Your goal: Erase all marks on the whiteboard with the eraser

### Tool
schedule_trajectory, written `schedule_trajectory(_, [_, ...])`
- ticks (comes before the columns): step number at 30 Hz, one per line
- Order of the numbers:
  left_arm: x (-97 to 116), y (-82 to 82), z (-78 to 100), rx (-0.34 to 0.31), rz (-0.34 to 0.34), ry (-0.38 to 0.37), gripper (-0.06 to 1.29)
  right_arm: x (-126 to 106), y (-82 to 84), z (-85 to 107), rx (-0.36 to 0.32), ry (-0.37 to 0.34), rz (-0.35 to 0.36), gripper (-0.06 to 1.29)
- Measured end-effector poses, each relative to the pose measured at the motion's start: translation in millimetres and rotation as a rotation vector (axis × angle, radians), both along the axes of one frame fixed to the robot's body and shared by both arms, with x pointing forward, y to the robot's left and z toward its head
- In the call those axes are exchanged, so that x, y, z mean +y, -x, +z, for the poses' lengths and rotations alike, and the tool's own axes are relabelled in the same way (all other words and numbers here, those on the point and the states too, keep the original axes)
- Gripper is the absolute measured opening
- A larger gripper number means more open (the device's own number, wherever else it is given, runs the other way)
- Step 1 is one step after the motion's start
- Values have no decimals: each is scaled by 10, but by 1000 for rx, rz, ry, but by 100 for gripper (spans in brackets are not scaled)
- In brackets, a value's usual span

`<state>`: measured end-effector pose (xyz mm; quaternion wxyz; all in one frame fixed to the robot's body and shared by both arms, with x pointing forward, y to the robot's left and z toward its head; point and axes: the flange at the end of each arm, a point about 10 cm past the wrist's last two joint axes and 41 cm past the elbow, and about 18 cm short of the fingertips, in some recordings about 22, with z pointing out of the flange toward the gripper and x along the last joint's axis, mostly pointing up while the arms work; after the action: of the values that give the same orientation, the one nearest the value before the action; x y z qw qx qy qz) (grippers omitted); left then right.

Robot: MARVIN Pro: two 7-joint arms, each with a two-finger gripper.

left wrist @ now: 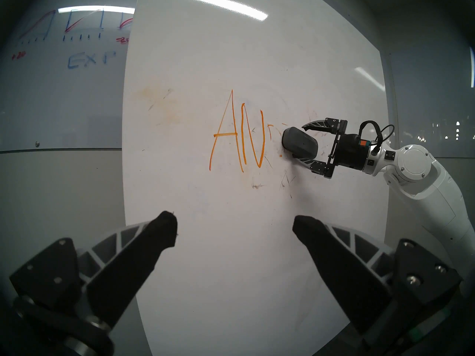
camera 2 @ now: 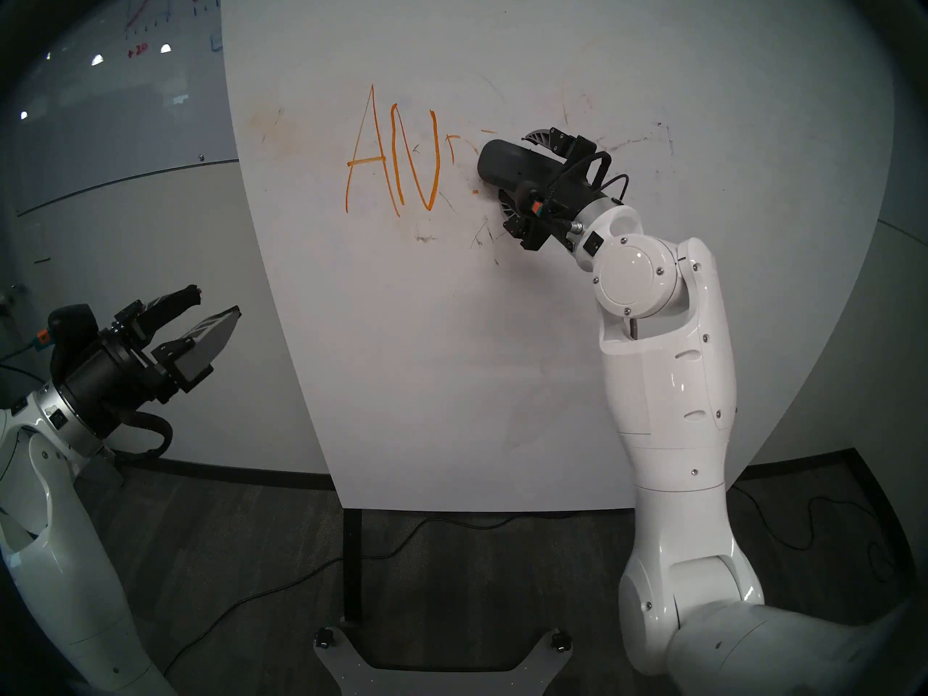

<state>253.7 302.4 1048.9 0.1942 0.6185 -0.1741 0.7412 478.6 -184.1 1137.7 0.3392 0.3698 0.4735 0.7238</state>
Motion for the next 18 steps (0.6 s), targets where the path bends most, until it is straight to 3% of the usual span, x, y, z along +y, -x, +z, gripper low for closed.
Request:
schedule_trajectory(2, [0,0,0,0,0,0,125,-6,1,1,0,1,1,121])
schedule_trajectory(5, [0,0,0,0,0,0,125,-10,6,5,3,-5,5,67])
schedule_trajectory(6, [0,0,0,0,0,0,125,-12,8,5,6,-8,7,55])
schedule_trajectory(12, [0,0,0,0,0,0,125,-15,17,17,19,-34,11,55])
schedule_trajectory(18, [0,0,0,0,0,0,125,10,55,55,63,-107,17,55])
